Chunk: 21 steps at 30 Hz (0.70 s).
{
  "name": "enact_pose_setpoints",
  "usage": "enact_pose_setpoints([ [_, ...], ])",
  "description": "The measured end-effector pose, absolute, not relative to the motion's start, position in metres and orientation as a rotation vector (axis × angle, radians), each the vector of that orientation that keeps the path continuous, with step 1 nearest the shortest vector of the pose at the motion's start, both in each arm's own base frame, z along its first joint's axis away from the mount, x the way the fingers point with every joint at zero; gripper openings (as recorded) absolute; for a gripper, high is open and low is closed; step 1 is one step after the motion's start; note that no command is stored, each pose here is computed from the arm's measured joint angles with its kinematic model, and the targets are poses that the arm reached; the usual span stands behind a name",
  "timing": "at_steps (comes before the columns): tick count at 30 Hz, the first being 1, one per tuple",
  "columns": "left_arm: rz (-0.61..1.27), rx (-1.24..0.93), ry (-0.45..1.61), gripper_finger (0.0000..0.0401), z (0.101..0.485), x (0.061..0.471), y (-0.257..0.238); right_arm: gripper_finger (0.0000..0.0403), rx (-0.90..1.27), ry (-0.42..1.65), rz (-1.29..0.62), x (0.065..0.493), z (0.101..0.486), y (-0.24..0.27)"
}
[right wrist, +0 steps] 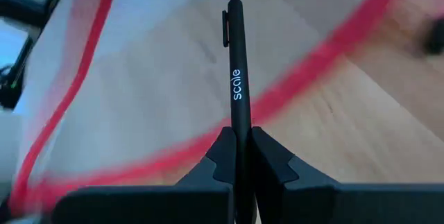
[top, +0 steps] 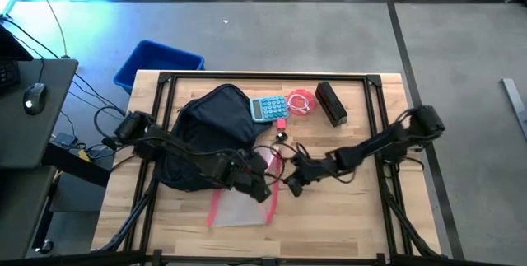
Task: Unpack backpack
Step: Put the black pen into the transparent pink zip bag, then put the black charger adapter into the transparent pink zip bag
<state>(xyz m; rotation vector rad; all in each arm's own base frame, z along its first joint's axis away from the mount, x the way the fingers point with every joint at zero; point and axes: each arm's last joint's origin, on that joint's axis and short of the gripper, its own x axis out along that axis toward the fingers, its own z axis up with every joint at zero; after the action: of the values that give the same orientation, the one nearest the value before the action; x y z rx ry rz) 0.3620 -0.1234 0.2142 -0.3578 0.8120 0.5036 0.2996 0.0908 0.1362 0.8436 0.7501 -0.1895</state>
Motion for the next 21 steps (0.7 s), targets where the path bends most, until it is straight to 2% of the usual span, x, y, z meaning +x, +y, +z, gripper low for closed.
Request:
enact_pose_setpoints([
  [6, 0.487, -0.354, 0.819, 0.0000, 0.215, 0.365, -0.117, 0.0012, 0.871, 0.648, -0.173, 0.347, 0.142, 0.089],
  [11, 0.495, -0.318, 0.863, 0.0000, 0.212, 0.361, -0.117, 0.0044, 0.867, 0.649, -0.186, 0.376, 0.130, 0.091],
  [15, 0.494, -0.319, 0.883, 0.0000, 0.211, 0.357, -0.122, 0.0091, 0.875, 0.634, -0.168, 0.384, 0.123, 0.092],
  [21, 0.511, -0.311, 0.914, 0.0000, 0.211, 0.349, -0.130, 0.0192, 0.817, 0.685, -0.039, 0.382, 0.129, 0.095],
])
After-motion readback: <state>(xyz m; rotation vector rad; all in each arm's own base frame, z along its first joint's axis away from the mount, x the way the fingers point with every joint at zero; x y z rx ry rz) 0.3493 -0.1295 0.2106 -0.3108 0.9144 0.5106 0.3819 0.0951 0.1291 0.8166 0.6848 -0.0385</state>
